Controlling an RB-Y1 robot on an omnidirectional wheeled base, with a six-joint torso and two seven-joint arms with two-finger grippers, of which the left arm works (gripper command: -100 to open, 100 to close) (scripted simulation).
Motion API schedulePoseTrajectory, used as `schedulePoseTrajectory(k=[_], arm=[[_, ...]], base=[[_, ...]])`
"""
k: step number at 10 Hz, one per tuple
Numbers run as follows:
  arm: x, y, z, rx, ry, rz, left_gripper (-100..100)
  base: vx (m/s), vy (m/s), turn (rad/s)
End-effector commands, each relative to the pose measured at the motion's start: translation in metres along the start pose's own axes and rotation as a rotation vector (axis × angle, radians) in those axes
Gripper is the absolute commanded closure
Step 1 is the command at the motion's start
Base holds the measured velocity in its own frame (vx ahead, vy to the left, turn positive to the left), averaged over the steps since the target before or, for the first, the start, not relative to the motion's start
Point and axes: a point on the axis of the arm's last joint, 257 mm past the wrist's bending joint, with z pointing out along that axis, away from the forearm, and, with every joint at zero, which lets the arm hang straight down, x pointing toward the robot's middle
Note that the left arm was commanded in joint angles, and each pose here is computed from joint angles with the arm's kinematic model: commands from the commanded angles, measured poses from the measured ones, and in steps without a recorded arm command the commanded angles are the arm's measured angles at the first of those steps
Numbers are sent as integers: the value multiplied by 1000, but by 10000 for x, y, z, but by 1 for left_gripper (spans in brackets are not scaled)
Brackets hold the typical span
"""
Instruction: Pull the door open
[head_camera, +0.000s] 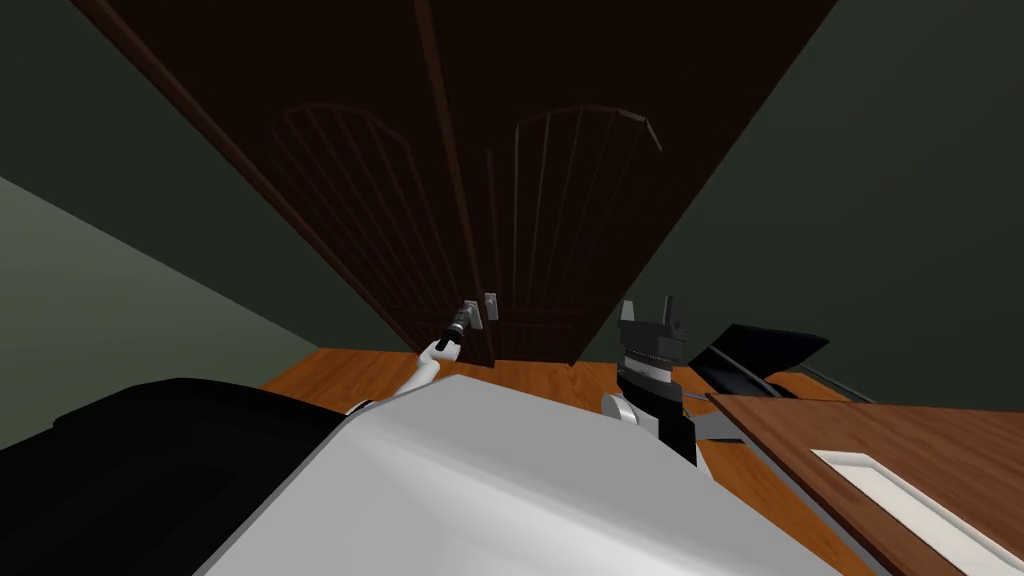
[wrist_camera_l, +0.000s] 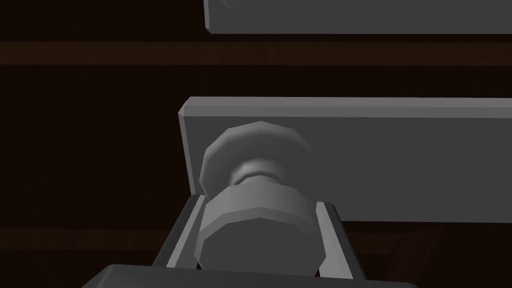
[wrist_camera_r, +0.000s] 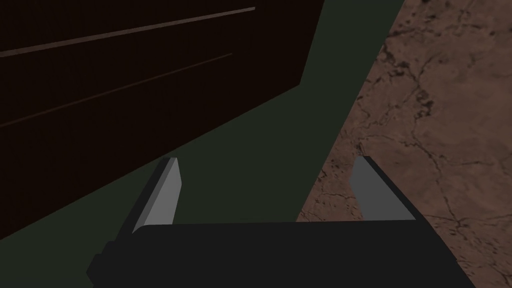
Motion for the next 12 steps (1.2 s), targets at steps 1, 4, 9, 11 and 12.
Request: schedulePoseTrajectory(k=[1,4,9,11,12], arm=[[-185,119,-82,-29,-24,10,100],[-91,96,-87,-24,4,10,-100],[344,4,-90,0,95,-8,-100],[382,-9,-103,2,102,-9,-100],[385,-15,-87,5,99,-11,-100]], base=[[-194,96,41],[-227,101,-18],[-207,35,-93],[-151,12,-58],[96,17,-27]])
